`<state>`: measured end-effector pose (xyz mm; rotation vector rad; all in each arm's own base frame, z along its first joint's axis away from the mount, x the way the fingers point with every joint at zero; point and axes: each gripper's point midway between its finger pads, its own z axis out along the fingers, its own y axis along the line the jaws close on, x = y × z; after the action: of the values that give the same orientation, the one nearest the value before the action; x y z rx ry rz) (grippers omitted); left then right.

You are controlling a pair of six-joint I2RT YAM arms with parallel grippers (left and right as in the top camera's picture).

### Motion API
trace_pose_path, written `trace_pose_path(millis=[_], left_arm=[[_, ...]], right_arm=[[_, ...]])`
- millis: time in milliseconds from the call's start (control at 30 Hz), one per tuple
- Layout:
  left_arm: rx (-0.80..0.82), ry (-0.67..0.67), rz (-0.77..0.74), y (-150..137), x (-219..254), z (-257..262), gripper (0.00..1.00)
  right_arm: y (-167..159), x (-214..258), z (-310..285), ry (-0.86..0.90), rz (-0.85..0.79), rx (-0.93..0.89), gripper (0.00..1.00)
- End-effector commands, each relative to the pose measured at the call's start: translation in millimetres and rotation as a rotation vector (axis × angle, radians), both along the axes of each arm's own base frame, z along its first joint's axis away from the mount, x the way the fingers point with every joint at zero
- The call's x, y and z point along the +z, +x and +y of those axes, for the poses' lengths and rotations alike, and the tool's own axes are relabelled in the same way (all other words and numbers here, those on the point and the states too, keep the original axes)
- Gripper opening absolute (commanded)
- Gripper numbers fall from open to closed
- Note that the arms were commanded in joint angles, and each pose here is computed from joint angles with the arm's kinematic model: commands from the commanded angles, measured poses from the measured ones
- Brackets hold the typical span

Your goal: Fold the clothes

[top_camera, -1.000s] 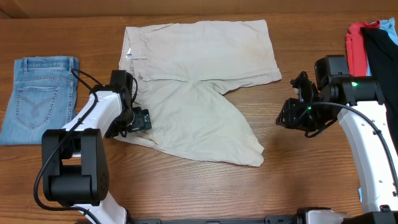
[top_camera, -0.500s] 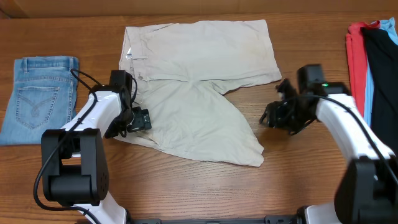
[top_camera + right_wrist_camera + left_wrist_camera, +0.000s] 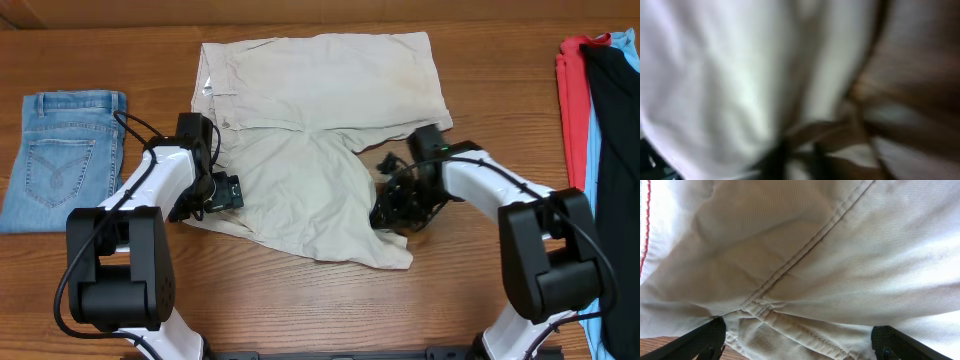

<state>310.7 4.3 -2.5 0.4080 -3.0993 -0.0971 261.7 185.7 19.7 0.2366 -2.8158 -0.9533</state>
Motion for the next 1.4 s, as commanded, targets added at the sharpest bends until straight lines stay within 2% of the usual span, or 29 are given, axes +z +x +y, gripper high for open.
trace_pose_path(millis=[0, 67, 200, 333, 433, 467, 500, 533, 567, 633, 700, 867, 967, 1067, 1300, 1367], left_arm=[[-0.011, 0.002, 0.147, -32, -43, -3, 0.97], [-0.010, 0.003, 0.149, -32, -43, -3, 0.97], [-0.011, 0.003, 0.150, -33, -43, -3, 0.97], [-0.011, 0.003, 0.150, -33, -43, -3, 0.96], [-0.011, 0.003, 0.152, -33, -43, -3, 0.96], [-0.011, 0.003, 0.153, -34, -43, -3, 0.96], [-0.011, 0.003, 0.154, -34, -43, -3, 0.96], [-0.011, 0.003, 0.155, -34, -43, -3, 0.97], [-0.011, 0.003, 0.155, -34, -43, -3, 0.96], [-0.011, 0.003, 0.155, -34, -43, -3, 0.96], [-0.011, 0.003, 0.155, -34, -43, -3, 0.97], [-0.011, 0.003, 0.155, -34, -43, -3, 0.97], [-0.011, 0.003, 0.157, -35, -43, -3, 0.97], [-0.011, 0.004, 0.158, -35, -43, -3, 0.97], [-0.011, 0.003, 0.158, -35, -43, -3, 0.97], [-0.011, 0.003, 0.159, -35, -43, -3, 0.97]], right_arm=[[16, 6, -7, -0.084, 0.006, -0.096, 0.04], [33, 22, -36, -0.232, -0.031, -0.160, 0.04], [61, 94, -60, -0.344, -0.192, -0.202, 0.04], [76, 184, -58, -0.315, -0.401, -0.219, 0.04], [73, 217, -54, -0.288, -0.473, -0.221, 0.04], [69, 217, -56, -0.296, -0.463, -0.222, 0.06], [65, 212, -59, -0.314, -0.436, -0.224, 0.15], [62, 205, -63, -0.332, -0.406, -0.232, 0.34], [57, 196, -65, -0.344, -0.370, -0.233, 0.45], [46, 175, -69, -0.369, -0.289, -0.242, 0.55], [32, 153, -70, -0.384, -0.209, -0.237, 0.61], [-6, 88, -73, -0.407, -0.032, -0.230, 0.65], [-24, 56, -69, -0.378, 0.025, -0.224, 0.66], [-38, 29, -68, -0.358, 0.054, -0.228, 0.70], [-54, 3, -44, -0.182, 0.078, -0.225, 0.72], [-53, 3, -39, -0.152, 0.074, -0.224, 0.66]])
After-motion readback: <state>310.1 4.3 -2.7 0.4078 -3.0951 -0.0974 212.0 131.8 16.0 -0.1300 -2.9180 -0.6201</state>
